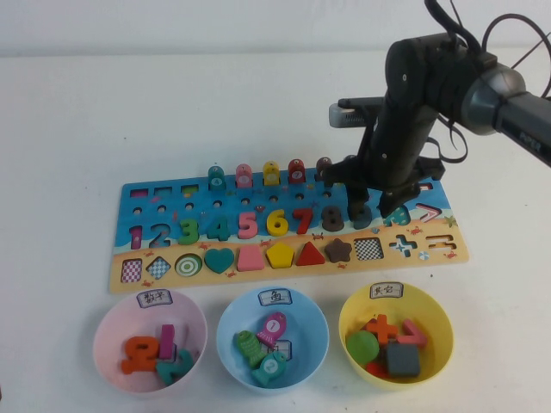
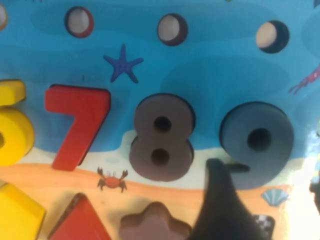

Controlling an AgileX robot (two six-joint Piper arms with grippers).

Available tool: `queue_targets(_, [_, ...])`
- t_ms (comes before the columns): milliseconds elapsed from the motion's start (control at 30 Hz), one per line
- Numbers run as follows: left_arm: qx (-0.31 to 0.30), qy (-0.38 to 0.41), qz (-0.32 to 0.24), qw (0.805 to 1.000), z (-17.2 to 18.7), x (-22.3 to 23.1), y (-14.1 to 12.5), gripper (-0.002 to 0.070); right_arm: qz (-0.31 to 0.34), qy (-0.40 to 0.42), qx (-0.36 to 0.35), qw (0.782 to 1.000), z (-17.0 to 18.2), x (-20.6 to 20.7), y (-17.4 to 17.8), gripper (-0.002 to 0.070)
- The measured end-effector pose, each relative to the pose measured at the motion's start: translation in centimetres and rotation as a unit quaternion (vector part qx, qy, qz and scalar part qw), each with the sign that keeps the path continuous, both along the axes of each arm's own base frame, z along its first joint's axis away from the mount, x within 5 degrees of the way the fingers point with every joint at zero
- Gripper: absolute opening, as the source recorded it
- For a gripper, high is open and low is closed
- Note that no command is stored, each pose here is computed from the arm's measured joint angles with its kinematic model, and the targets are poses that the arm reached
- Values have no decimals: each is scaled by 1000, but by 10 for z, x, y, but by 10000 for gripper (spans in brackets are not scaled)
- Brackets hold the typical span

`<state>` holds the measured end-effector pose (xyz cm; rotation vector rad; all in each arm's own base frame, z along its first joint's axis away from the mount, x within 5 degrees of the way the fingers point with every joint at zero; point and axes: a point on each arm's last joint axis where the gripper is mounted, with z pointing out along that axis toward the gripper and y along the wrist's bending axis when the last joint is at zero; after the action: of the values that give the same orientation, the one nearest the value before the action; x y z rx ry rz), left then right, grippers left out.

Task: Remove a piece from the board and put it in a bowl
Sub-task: Pick up the "number 9"

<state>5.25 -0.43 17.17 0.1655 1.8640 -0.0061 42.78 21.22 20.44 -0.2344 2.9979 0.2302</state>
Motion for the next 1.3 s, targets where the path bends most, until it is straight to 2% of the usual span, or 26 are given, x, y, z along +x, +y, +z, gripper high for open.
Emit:
queue_targets(267, [0,0,0,1000,0,0,0,-5,0,13,-6,1000,-13,2,1,389])
queue_targets(733, [0,0,0,1000,0,0,0,-4,1,-12,5,1000,1,7,3,389])
queue_targets(967, [0,0,0,1000,0,0,0,-4,7,1,-5,1000,-15,9,7,389])
queue_targets(1300, [0,0,0,1000,0,0,0,-4,21,-6,-19,1000,-16,8,10,372])
